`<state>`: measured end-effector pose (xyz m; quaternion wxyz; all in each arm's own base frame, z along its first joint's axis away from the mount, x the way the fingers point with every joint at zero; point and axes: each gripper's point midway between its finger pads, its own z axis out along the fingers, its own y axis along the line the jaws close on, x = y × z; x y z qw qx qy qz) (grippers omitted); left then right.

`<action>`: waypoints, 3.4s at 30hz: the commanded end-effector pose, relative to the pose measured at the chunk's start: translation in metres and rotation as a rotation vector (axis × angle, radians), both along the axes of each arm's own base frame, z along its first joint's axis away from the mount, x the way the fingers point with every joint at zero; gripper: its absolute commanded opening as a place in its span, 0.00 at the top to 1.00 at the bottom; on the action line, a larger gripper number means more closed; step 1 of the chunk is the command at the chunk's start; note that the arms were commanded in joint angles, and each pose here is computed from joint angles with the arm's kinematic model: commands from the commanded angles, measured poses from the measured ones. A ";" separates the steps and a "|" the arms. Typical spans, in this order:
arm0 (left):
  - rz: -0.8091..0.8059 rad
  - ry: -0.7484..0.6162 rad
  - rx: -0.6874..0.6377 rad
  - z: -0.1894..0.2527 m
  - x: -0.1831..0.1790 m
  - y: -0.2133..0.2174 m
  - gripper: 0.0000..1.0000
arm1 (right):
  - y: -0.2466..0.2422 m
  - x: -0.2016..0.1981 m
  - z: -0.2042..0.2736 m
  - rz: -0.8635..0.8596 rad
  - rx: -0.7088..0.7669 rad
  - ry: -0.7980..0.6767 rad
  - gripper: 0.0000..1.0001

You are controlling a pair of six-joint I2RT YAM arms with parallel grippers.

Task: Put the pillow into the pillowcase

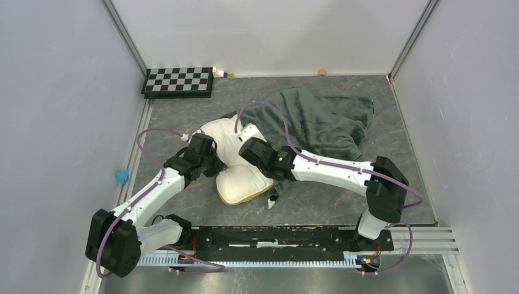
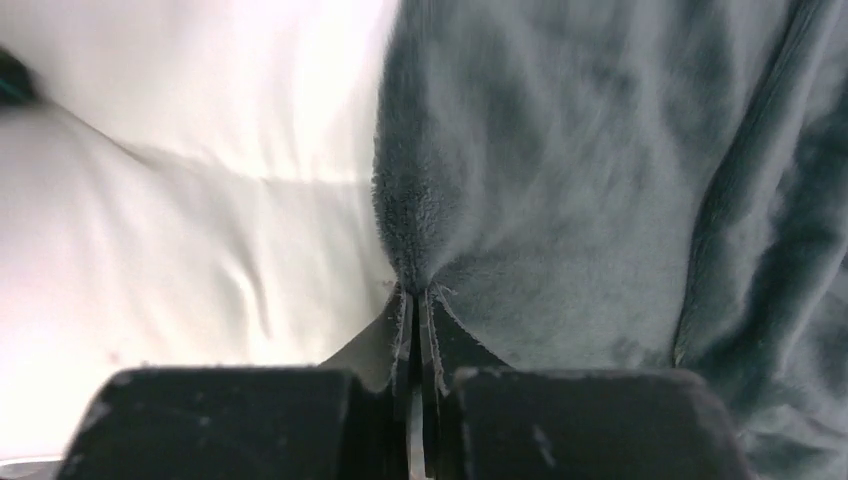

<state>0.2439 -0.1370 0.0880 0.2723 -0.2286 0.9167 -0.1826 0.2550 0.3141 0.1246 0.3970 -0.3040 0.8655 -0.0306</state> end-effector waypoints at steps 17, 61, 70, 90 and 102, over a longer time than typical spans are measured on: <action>0.004 -0.082 -0.112 0.020 0.019 -0.027 0.82 | 0.054 -0.022 0.083 0.146 0.291 -0.069 0.30; -0.039 -0.099 -0.159 0.020 0.123 -0.038 0.98 | 0.143 0.168 0.122 0.067 0.424 -0.246 0.99; -0.003 -0.216 -0.243 0.074 0.137 -0.051 0.98 | 0.126 0.104 0.123 0.092 0.533 -0.164 1.00; -0.039 -0.123 -0.181 0.045 0.134 -0.042 0.98 | 0.049 0.046 0.029 0.201 0.142 -0.102 0.02; -0.091 -0.099 -0.183 0.046 0.134 -0.054 0.98 | 0.056 0.061 -0.070 0.199 0.024 -0.019 0.14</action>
